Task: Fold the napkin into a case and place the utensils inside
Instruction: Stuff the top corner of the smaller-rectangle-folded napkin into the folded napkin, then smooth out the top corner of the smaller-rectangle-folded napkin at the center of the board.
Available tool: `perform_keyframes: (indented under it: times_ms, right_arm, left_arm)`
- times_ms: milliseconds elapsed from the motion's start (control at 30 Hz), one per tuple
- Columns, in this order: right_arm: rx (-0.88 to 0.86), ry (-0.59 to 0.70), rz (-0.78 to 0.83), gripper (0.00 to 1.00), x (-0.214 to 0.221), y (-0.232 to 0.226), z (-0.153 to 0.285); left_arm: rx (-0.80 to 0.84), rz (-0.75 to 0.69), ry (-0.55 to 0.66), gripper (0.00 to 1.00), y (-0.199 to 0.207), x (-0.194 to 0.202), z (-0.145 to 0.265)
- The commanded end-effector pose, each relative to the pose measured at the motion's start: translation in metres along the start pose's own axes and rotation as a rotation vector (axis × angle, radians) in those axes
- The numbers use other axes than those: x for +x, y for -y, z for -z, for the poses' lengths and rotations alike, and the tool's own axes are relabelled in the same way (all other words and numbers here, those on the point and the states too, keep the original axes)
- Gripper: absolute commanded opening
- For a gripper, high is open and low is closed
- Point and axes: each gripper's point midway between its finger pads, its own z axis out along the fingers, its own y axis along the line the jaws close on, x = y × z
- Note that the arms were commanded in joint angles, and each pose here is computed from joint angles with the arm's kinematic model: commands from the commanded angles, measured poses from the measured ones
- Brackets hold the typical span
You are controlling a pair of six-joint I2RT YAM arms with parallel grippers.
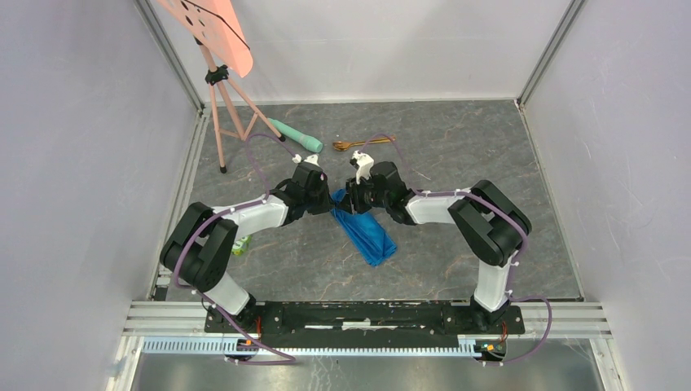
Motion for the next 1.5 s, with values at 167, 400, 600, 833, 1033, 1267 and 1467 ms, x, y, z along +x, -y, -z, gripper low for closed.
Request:
perform_keyframes:
  times_ms: [167,400,600,833,1033,1267,1467]
  right_arm:
    - [-0.008,0.072,-0.043,0.19,-0.013,0.003,-0.045]
    - [-0.033,0.036,-0.071,0.22,0.003,-0.002,-0.032]
    - [-0.087,0.045,-0.071,0.45,-0.018,-0.009,0.001]
    - [-0.113,0.066,-0.075,0.38,-0.029,-0.008,-0.003]
    - [-0.145,0.070,-0.118,0.20,-0.028,-0.009,-0.026]
    - [-0.157,0.018,-0.154,0.16,-0.005,-0.015,-0.072]
    - [-0.177,0.050,-0.153,0.27,-0.018,-0.018,-0.033]
  left_arm:
    - [0.065,0.007,0.037,0.02,0.015,-0.011,0.002]
    - [-0.018,0.027,0.053,0.02,-0.004,-0.014,0.002]
    - [-0.023,0.011,0.062,0.02,-0.007,-0.014,0.007]
    - [-0.007,-0.001,0.058,0.02,-0.006,-0.013,0.009]
    - [0.014,-0.006,0.061,0.02,0.000,-0.016,0.011]
    - [0.027,0.013,0.052,0.02,0.005,-0.017,0.004]
    - [-0.016,0.015,0.054,0.02,-0.006,-0.015,0.005]
